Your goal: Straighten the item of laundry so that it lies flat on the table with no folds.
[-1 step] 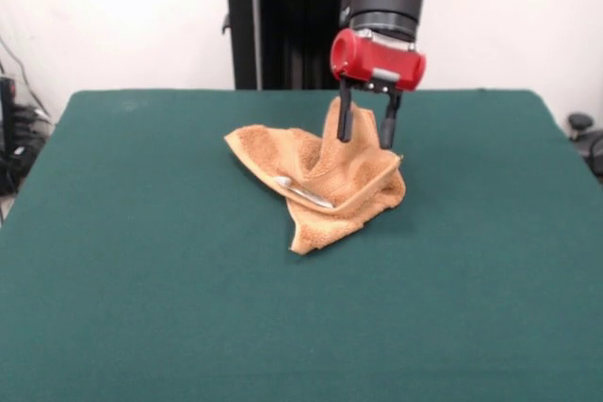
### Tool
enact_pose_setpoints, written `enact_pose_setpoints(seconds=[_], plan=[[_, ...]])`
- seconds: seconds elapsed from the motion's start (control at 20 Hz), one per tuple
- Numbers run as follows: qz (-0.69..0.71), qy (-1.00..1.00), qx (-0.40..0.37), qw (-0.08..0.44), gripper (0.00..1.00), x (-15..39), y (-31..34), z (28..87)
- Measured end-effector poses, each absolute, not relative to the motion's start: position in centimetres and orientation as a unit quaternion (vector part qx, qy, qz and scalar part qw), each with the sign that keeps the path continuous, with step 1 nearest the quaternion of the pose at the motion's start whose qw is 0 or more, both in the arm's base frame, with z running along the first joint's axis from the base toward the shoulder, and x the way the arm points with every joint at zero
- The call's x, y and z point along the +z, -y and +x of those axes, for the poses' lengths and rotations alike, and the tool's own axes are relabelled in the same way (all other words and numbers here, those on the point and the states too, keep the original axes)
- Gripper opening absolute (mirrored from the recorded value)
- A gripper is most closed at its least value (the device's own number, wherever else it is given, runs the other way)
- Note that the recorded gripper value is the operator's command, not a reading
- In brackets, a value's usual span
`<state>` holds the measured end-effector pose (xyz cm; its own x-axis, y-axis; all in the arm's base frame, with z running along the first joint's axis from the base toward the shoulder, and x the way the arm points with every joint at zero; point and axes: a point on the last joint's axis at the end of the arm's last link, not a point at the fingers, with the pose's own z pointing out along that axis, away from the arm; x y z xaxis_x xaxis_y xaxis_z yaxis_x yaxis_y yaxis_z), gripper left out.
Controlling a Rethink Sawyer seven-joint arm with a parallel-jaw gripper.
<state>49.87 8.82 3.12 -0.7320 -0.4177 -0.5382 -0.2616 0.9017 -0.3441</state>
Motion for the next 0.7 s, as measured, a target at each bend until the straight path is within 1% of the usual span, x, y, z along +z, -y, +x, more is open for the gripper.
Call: enact_pose_setpoints(seconds=[0.25,0.7], plan=[[-0.180,-0.925,-0.120,0.313,1.00,2.7,-8.7,49.8],[-0.191,-0.922,-0.097,0.323,1.00,2.9,-10.3,50.2]])
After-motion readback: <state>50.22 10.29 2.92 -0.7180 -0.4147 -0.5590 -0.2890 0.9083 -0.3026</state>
